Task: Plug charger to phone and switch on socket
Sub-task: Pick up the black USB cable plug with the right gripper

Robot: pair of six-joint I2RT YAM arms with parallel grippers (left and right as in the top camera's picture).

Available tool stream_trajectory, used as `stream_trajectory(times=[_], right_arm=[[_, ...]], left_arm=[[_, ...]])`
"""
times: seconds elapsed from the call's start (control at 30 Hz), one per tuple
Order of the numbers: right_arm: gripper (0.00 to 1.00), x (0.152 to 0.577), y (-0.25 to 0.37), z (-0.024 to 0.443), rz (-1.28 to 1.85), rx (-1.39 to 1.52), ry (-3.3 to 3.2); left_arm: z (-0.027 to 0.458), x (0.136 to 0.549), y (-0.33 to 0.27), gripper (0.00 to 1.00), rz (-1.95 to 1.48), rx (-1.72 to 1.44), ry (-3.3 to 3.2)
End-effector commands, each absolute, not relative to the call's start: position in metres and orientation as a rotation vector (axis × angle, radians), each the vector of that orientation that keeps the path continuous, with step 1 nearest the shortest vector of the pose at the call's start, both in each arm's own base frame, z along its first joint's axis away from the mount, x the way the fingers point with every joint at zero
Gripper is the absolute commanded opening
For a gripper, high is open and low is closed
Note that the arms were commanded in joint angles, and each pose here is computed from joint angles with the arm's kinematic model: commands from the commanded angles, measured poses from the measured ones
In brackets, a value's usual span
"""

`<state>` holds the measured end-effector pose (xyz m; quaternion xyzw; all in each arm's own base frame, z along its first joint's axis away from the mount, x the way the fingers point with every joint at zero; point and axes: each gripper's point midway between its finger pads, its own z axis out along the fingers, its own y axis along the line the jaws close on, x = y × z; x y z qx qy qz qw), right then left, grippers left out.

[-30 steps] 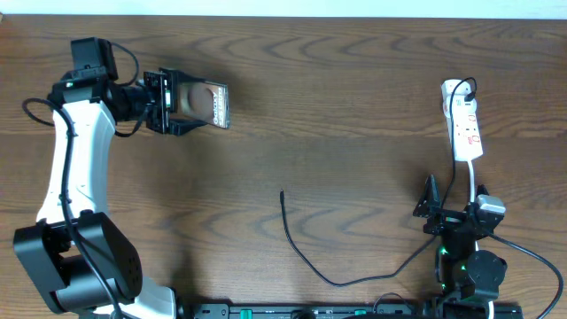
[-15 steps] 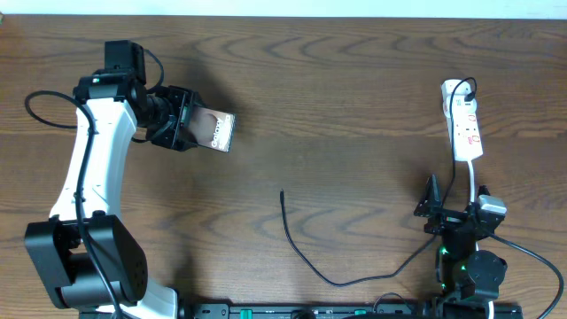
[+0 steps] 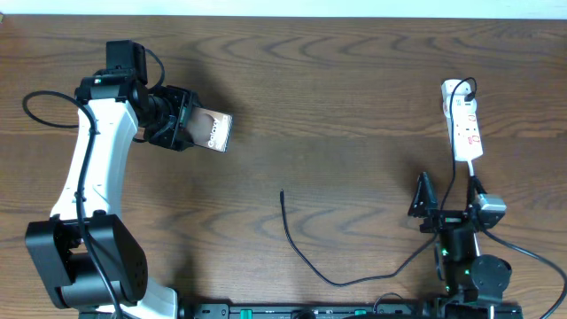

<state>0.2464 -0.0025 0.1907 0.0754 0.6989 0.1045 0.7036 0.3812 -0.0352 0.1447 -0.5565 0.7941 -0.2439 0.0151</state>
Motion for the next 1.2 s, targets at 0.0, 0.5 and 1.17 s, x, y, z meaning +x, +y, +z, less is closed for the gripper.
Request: stream_trajectory(times=[0.0,0.5,1.17], right_arm=[[0.99,0.244,0.013,0.239,0.311,0.107,1.53],[0.99,0.351,0.122,0.298,1.275,-0.43,1.843],[0.99,0.42,0.27,0.15,1.858,-0.207,2.111]], left_arm=[[0.153,0.382,-0.034,0.07,-0.767,-1.723,2.444],[0.153,0.382,-0.034,0.07,-0.768,-1.726,2.441],[0.139,0.376,-0.05,0.07,-0.461,-1.967,2.241]])
